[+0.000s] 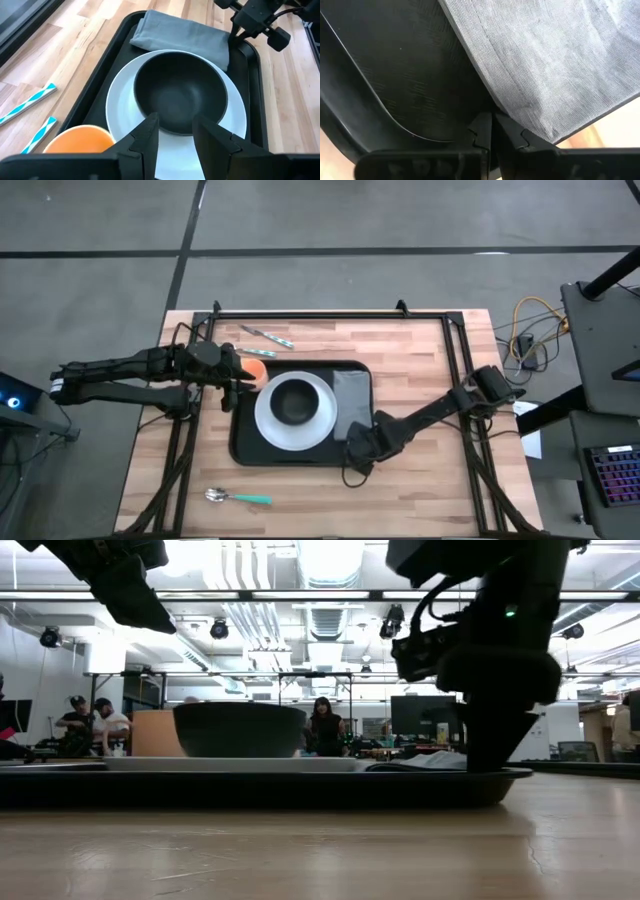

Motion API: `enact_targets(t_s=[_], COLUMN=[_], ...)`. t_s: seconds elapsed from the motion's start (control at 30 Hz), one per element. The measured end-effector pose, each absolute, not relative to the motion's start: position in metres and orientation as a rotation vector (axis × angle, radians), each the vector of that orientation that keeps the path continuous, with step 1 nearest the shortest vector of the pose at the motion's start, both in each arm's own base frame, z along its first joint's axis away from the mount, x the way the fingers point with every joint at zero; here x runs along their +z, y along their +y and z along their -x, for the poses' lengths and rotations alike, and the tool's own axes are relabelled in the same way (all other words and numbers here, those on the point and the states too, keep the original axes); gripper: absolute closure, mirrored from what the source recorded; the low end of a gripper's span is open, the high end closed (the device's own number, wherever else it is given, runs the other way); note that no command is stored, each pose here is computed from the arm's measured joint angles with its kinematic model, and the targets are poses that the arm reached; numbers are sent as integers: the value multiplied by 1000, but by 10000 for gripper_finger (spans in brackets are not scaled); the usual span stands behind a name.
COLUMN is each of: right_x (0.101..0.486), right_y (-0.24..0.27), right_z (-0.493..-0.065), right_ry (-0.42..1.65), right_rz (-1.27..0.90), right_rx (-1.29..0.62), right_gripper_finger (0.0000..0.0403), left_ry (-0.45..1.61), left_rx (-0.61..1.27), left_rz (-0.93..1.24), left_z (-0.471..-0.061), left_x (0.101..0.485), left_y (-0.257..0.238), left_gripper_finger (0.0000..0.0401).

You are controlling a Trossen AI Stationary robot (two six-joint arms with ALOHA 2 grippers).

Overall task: Set up tray
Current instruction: Adjust the black serving tray

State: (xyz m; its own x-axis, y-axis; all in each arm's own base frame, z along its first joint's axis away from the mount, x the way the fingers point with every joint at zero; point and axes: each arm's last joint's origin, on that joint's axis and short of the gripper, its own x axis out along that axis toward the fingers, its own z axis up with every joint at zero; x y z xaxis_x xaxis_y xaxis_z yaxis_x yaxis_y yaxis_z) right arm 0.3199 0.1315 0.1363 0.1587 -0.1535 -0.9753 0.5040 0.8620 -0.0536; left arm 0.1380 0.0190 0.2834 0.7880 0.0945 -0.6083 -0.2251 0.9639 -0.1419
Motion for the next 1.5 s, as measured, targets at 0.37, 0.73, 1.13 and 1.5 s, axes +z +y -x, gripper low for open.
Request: enact_targets(t_s=[0.37,0.73,1.13,1.5], right_x=[135,136,135,152], right_y=[138,131,149,155], right_z=[-304,-277,-258,-260], right_ry=[1388,1331,1286,1265], right_rz=[-305,-414,-509,-412], right_rx=[-545,-600,-624,-664], right_gripper_finger=[395,395,395,395], left_ry=[641,641,641,639], left_rx=[176,172,172,172], left_rz=[223,232,232,232], left_z=[-138,-138,-138,-138], left_x=[283,283,283,284], left_y=[19,19,19,19], left_gripper_finger=[300,300,300,300])
